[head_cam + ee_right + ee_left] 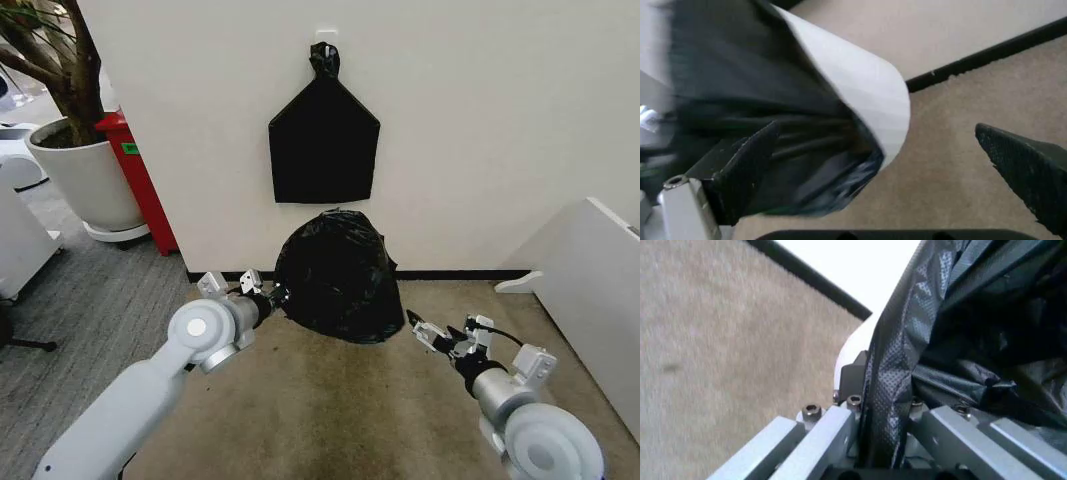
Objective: Place the garbage bag over the trash bin.
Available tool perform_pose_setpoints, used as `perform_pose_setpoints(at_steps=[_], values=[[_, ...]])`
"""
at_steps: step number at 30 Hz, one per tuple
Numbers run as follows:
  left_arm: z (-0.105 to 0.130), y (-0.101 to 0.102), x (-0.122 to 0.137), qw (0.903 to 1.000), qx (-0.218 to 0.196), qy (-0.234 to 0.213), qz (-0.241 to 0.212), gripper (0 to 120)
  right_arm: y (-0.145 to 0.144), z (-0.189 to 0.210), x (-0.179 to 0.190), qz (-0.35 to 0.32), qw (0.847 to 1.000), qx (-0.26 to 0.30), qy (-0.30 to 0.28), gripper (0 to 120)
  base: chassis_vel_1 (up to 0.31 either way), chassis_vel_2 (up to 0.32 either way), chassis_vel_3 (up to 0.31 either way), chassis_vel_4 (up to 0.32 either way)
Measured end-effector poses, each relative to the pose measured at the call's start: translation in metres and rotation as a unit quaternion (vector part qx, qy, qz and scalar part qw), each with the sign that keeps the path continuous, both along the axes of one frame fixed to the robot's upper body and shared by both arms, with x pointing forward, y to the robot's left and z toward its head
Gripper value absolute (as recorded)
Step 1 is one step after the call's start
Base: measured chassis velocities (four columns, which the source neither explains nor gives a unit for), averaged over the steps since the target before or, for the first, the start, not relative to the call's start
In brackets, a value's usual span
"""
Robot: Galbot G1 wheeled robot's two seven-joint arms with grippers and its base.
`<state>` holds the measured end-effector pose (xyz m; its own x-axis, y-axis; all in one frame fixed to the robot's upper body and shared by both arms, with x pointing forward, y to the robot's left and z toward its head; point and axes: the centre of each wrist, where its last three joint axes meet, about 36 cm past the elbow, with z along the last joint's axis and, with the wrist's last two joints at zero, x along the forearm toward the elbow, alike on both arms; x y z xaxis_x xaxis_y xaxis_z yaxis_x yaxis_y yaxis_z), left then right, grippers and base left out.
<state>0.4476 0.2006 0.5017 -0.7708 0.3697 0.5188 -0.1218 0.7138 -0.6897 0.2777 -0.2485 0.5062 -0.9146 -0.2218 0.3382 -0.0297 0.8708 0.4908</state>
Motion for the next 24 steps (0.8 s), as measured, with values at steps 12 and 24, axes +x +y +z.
perform_pose_setpoints(at_steps=[12,24], values=[[-0.081,0.023,0.002,0.9582,0.138,-0.245,-0.051,0,-0.037,0.078,0.004,-0.005,0.997,0.069,-0.035,100,0.000,0.000,0.000,0.000],[-0.096,0.028,-0.008,0.8823,0.189,-0.406,-0.144,0,-0.047,0.134,0.033,0.141,0.987,0.038,-0.064,100,0.000,0.000,0.000,0.000]])
